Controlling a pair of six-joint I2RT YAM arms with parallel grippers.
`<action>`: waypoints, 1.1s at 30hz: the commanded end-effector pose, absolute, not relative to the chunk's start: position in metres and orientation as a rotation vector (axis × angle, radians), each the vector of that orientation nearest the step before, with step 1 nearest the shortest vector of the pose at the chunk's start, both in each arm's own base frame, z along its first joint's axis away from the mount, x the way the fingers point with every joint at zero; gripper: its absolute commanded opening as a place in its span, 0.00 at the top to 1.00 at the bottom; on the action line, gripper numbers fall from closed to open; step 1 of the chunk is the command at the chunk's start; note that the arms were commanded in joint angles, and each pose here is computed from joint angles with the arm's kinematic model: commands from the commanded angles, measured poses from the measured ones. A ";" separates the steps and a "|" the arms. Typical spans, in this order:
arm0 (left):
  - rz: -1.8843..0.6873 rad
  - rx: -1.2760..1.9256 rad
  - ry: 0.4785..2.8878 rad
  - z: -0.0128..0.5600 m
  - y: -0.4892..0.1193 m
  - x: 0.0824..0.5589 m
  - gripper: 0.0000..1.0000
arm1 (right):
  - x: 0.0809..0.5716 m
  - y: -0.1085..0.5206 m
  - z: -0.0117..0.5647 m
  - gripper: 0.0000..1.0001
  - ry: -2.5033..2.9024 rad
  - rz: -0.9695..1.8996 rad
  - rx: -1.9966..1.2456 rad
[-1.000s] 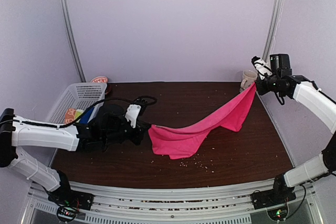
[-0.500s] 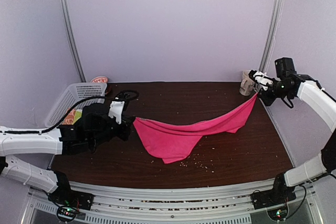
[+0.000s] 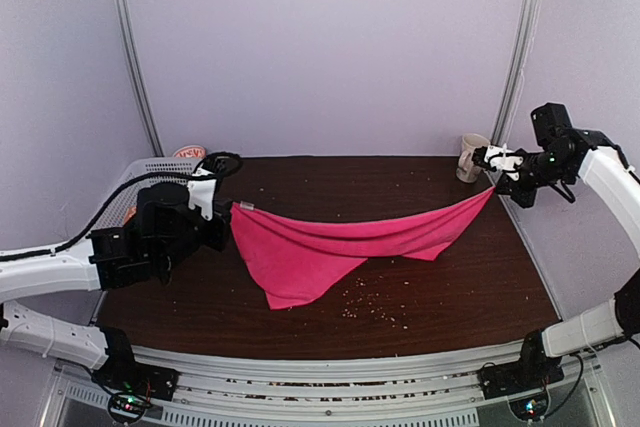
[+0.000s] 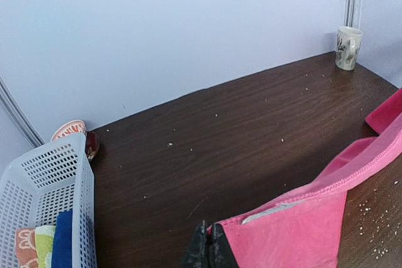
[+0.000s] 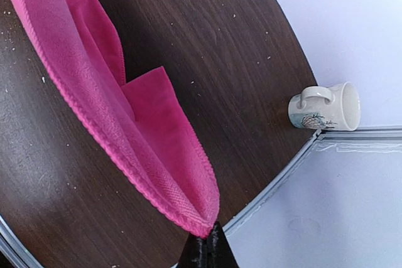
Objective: Roll the towels
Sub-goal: Flatten out the towel at the center of the board.
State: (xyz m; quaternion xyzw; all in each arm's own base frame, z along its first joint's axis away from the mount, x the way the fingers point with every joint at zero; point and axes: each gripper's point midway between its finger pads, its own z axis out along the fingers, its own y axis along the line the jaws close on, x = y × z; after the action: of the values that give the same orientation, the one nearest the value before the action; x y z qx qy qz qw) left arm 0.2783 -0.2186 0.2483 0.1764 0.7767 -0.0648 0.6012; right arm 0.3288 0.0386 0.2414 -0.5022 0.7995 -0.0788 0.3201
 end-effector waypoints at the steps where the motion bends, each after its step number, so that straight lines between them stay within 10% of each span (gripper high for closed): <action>1: -0.138 0.359 1.694 0.298 -0.210 0.282 1.00 | 0.309 0.047 0.278 1.00 1.982 -0.226 -1.422; 21: -0.373 0.318 1.386 0.430 -0.162 0.213 1.00 | 0.230 0.093 0.420 1.00 1.631 -0.059 -1.180; 33: -0.204 0.277 1.706 0.326 -0.194 0.324 1.00 | 0.381 0.047 0.282 1.00 2.163 -0.172 -0.873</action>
State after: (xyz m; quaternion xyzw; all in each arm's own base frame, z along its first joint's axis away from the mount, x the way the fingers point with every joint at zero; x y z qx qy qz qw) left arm 0.2851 -0.1856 0.3615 0.1303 0.7228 -0.0734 0.6746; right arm 0.3252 0.0660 0.3490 -0.3977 0.7947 -0.0421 0.4567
